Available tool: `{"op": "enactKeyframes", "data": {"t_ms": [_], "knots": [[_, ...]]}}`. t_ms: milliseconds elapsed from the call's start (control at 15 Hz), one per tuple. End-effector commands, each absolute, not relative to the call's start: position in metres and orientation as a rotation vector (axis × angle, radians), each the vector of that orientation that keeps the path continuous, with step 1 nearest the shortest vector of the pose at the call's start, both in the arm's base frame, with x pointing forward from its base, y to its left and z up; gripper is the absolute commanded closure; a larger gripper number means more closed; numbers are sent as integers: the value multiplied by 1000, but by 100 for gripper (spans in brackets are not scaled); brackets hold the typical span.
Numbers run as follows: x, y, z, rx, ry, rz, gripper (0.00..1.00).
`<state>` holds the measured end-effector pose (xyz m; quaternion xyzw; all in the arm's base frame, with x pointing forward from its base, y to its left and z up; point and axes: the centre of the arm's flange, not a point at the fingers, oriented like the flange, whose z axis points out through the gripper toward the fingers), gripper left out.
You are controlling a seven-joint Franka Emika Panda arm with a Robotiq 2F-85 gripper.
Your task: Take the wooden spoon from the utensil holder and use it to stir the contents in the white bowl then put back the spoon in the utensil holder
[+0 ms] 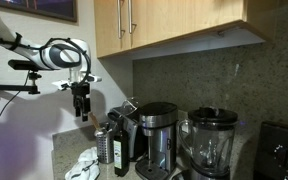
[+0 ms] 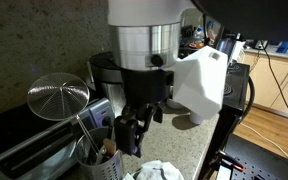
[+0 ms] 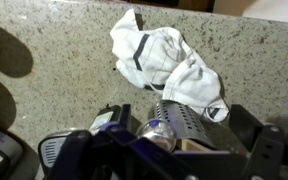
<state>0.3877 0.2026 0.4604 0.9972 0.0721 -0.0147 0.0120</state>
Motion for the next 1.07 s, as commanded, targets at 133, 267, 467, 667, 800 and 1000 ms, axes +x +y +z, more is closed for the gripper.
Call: {"op": "enactKeyframes", "data": {"t_ms": [133,267,467,667,800,1000], "knots": [[421,228,464,3066,302,3,0],[425,231,464,3081,307,10,0],[428,233,464,3086,304,21,26],[429,232,463,3100,296,57,40],[430,232,463,3115,292,89,55],[430,232,463,3134,290,117,79]]}}
